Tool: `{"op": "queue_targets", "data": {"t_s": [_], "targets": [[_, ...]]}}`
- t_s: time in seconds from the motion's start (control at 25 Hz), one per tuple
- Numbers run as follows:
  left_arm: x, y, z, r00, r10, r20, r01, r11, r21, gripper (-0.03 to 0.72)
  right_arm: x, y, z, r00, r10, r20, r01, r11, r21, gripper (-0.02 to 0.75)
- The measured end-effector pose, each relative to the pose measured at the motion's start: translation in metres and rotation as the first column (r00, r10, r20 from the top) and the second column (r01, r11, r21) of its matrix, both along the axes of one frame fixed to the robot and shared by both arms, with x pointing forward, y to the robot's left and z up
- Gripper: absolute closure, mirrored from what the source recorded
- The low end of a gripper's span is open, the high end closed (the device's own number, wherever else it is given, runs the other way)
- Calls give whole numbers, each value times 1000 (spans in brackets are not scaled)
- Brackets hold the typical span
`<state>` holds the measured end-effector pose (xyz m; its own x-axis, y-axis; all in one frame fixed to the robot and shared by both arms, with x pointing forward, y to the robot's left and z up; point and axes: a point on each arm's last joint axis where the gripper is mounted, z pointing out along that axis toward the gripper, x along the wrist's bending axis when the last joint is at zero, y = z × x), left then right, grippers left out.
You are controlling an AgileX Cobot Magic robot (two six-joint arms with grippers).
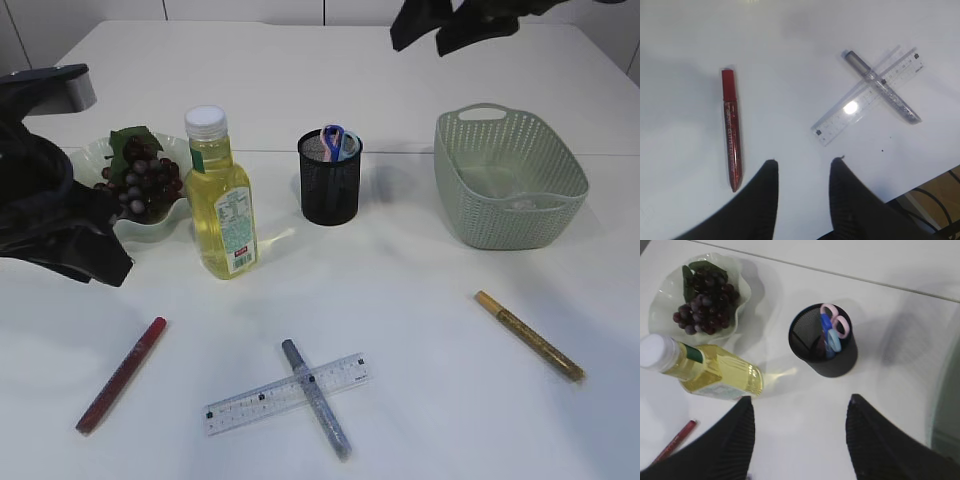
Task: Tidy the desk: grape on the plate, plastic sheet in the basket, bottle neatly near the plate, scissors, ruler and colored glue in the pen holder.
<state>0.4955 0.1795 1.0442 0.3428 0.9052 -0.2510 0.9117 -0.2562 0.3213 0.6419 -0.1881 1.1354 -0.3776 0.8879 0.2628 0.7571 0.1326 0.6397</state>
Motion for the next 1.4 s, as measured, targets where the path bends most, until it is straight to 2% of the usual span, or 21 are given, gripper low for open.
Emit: {"op": "queue_targets", "data": {"t_s": [0.08, 0.24, 0.6, 0.72, 0.84, 0.96, 1.08, 1.28, 1.4], "targets": [[0, 0, 0, 1000, 0, -1, 0, 1000, 0, 434, -15, -5, 6, 1000, -6, -22, 5, 999, -36, 279], [0, 0, 0, 1000, 0, -1, 0, 1000, 0, 434, -49, -11, 7, 997, -5, -71, 2, 999, -54, 279], [0, 0, 0, 1000, 1, -2, -1, 1000, 0, 434, -125, 0, -36, 969, 72, -237, -96, 991, -89, 279], [0, 0, 0, 1000, 1, -2, -1, 1000, 0, 434, -133, 10, -41, 963, 107, -248, -137, 985, -104, 279], [0, 1, 0, 1000, 3, -3, -3, 1000, 5, 433, -137, 24, -42, 964, 169, -205, -199, 971, -134, 279], [6, 9, 1, 999, 46, 23, -46, 999, 0, 433, -142, 41, -42, 958, 235, -167, -261, 953, -154, 279], [14, 23, 1, 993, 103, 51, -104, 995, 4, 431, -143, 58, -51, 939, 290, -184, -320, 933, -164, 279], [21, 46, 0, 988, 131, 87, -138, 987, 85, 431, -127, 87, -62, 903, 383, -195, -421, 880, -220, 280], [21, 48, 0, 987, 134, 91, -142, 985, 93, 435, -116, 108, -64, 861, 476, -182, -509, 820, -263, 280]]}}
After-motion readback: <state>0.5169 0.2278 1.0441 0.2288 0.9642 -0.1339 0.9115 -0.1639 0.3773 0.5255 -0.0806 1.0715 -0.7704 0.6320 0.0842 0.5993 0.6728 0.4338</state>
